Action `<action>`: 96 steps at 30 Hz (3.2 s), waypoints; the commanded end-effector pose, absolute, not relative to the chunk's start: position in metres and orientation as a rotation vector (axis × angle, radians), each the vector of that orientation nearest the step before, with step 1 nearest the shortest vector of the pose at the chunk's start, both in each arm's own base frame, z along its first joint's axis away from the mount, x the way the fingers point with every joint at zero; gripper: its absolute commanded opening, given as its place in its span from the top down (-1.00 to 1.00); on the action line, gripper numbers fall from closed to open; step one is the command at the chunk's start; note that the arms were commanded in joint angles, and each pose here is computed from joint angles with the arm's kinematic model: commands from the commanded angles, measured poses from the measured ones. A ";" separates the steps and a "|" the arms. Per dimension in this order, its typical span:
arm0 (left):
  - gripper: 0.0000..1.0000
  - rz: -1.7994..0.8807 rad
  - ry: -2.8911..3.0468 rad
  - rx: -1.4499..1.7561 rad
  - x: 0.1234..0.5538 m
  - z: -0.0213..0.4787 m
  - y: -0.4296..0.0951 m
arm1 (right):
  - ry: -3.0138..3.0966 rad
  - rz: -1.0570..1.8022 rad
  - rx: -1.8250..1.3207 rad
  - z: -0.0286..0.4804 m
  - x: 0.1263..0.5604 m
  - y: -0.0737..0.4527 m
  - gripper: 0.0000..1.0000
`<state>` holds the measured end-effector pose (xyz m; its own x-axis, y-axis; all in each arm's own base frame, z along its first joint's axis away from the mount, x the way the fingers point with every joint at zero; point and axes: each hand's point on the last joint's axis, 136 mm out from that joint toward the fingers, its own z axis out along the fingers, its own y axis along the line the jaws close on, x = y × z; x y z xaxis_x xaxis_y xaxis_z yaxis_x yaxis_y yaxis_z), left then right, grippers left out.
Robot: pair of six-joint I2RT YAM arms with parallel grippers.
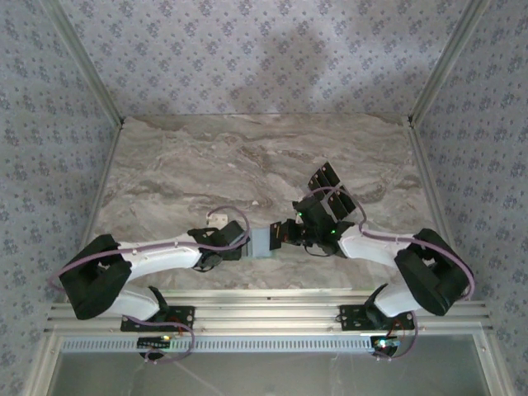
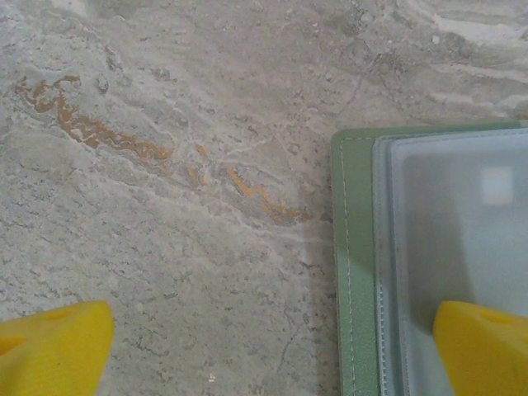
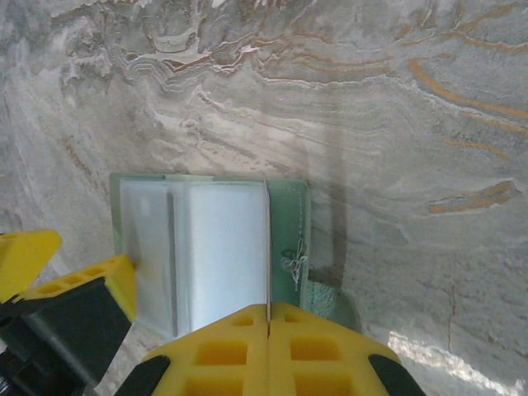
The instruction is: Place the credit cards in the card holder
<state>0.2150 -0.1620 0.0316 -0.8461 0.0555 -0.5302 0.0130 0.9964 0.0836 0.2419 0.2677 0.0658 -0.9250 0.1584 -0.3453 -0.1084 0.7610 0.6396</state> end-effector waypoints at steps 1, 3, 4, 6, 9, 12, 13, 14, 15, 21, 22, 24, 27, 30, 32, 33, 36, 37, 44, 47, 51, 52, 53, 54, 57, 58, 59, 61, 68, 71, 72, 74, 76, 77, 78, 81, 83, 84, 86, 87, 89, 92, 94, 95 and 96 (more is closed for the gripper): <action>-0.99 0.212 2.612 0.067 0.204 0.020 -0.143 | 2.552 0.969 -0.006 0.086 0.242 0.274 1.00; -0.99 0.210 2.612 0.063 0.204 0.019 -0.143 | 2.529 0.989 -0.030 0.094 0.241 0.281 1.00; -0.99 0.212 2.613 0.064 0.203 0.019 -0.143 | 2.516 0.997 -0.040 0.098 0.242 0.285 1.00; -0.99 0.212 2.613 0.060 0.203 0.019 -0.143 | 2.500 1.010 -0.049 0.101 0.242 0.292 1.00; -0.99 0.217 2.612 0.051 0.203 0.019 -0.141 | 2.481 1.036 -0.064 0.100 0.242 0.302 1.00; -0.99 0.220 2.613 0.041 0.202 0.018 -0.139 | 2.470 1.060 -0.060 0.096 0.242 0.310 1.00; -1.00 0.220 2.614 0.039 0.202 0.018 -0.139 | 2.465 1.071 -0.051 0.094 0.242 0.312 1.00; -0.99 0.220 2.615 0.039 0.201 0.018 -0.139 | 2.458 1.086 -0.048 0.093 0.242 0.315 1.00; -0.99 0.221 2.616 0.037 0.201 0.018 -0.139 | 2.452 1.101 -0.049 0.093 0.242 0.318 1.00; -0.99 0.225 2.617 0.038 0.200 0.017 -0.138 | 2.445 1.136 -0.031 0.084 0.240 0.326 1.00; -1.00 0.224 2.617 0.038 0.200 0.017 -0.138 | 2.447 1.137 -0.030 0.082 0.239 0.327 1.00; -1.00 0.229 2.617 0.040 0.200 0.017 -0.137 | 2.447 1.141 -0.026 0.080 0.239 0.329 1.00; -0.99 0.232 2.619 0.039 0.199 0.016 -0.136 | 2.451 1.147 -0.020 0.075 0.237 0.331 1.00; -1.00 0.233 2.621 0.040 0.198 0.016 -0.136 | 2.452 1.149 -0.015 0.071 0.236 0.332 1.00; -1.00 0.234 2.621 0.040 0.198 0.016 -0.135 | 2.458 1.146 -0.012 0.068 0.235 0.332 1.00; -0.99 0.232 2.621 0.039 0.198 0.016 -0.136 | 2.455 1.146 -0.010 0.068 0.235 0.332 1.00; -0.99 0.231 2.618 0.040 0.198 0.017 -0.135 | 2.459 1.143 -0.005 0.064 0.235 0.332 1.00; -0.99 0.230 2.618 0.039 0.198 0.017 -0.136 | 2.460 1.140 -0.005 0.063 0.235 0.332 1.00; -1.00 0.233 2.619 0.040 0.198 0.016 -0.135 | 2.468 1.143 0.009 0.057 0.234 0.331 1.00; -1.00 0.235 2.620 0.042 0.198 0.016 -0.135 | 2.470 1.148 0.012 0.056 0.235 0.332 1.00; -0.99 0.233 2.619 0.042 0.198 0.016 -0.135 | 2.480 1.146 0.017 0.052 0.234 0.332 1.00; -1.00 0.234 2.620 0.042 0.198 0.016 -0.135 | 2.482 1.148 0.019 0.051 0.233 0.332 1.00; -0.99 0.235 2.620 0.044 0.198 0.016 -0.135 | 2.484 1.149 0.019 0.050 0.232 0.332 1.00; -1.00 0.233 2.619 0.044 0.198 0.016 -0.135 | 2.483 1.152 0.022 0.050 0.232 0.332 1.00; -1.00 0.233 2.620 0.044 0.198 0.016 -0.135 | 2.489 1.151 0.025 0.047 0.231 0.330 1.00; -0.99 0.234 2.619 0.044 0.198 0.016 -0.135 | 2.489 1.152 0.028 0.047 0.231 0.330 1.00; -1.00 0.231 2.619 0.043 0.198 0.017 -0.136 | 2.490 1.153 0.028 0.046 0.230 0.329 1.00; -1.00 0.235 2.619 0.043 0.198 0.016 -0.135 | 2.489 1.158 0.030 0.046 0.230 0.329 1.00; -1.00 0.236 2.620 0.045 0.198 0.016 -0.135 | 2.503 1.162 0.021 0.042 0.226 0.328 1.00; -0.99 0.236 2.618 0.045 0.199 0.017 -0.135 | 2.512 1.160 0.023 0.039 0.225 0.326 1.00; -0.99 0.237 2.619 0.046 0.198 0.017 -0.135 | 2.513 1.159 0.023 0.038 0.225 0.326 1.00; -0.99 0.237 2.619 0.046 0.198 0.016 -0.135 | 2.520 1.162 0.024 0.036 0.224 0.326 1.00; -1.00 0.237 2.618 0.044 0.198 0.017 -0.135 | 2.526 1.162 0.021 0.034 0.223 0.326 1.00; -0.99 0.236 2.618 0.045 0.198 0.017 -0.136 | 2.530 1.162 0.022 0.033 0.223 0.326 1.00; -0.99 0.238 2.619 0.044 0.198 0.016 -0.135 | 2.535 1.162 0.020 0.031 0.222 0.326 1.00; -1.00 0.239 2.619 0.046 0.198 0.016 -0.135 | 2.541 1.164 0.022 0.029 0.221 0.326 1.00; -0.99 0.240 2.619 0.046 0.198 0.016 -0.135 | 2.546 1.164 0.026 0.027 0.221 0.325 1.00; -1.00 0.241 2.619 0.047 0.198 0.016 -0.135 | 2.548 1.164 0.027 0.026 0.220 0.325 1.00; -1.00 0.239 2.620 0.046 0.198 0.016 -0.135 | 2.550 1.165 0.031 0.025 0.220 0.324 1.00; -0.99 0.240 2.620 0.043 0.198 0.016 -0.135 | 2.553 1.164 0.031 0.024 0.219 0.324 1.00; -0.99 0.239 2.620 0.045 0.198 0.016 -0.135 | 2.559 1.161 0.033 0.022 0.219 0.323 1.00; -1.00 0.238 2.620 0.044 0.198 0.016 -0.135 | 2.568 1.159 0.038 0.019 0.218 0.320 1.00; -0.99 0.237 2.619 0.043 0.198 0.017 -0.135 | 2.575 1.160 0.040 0.018 0.218 0.319 1.00; -1.00 0.238 2.619 0.043 0.198 0.017 -0.135 | 2.583 1.162 0.039 0.016 0.217 0.318 1.00; -1.00 0.239 2.619 0.045 0.198 0.017 -0.135 | 2.586 1.164 0.039 0.015 0.217 0.318 1.00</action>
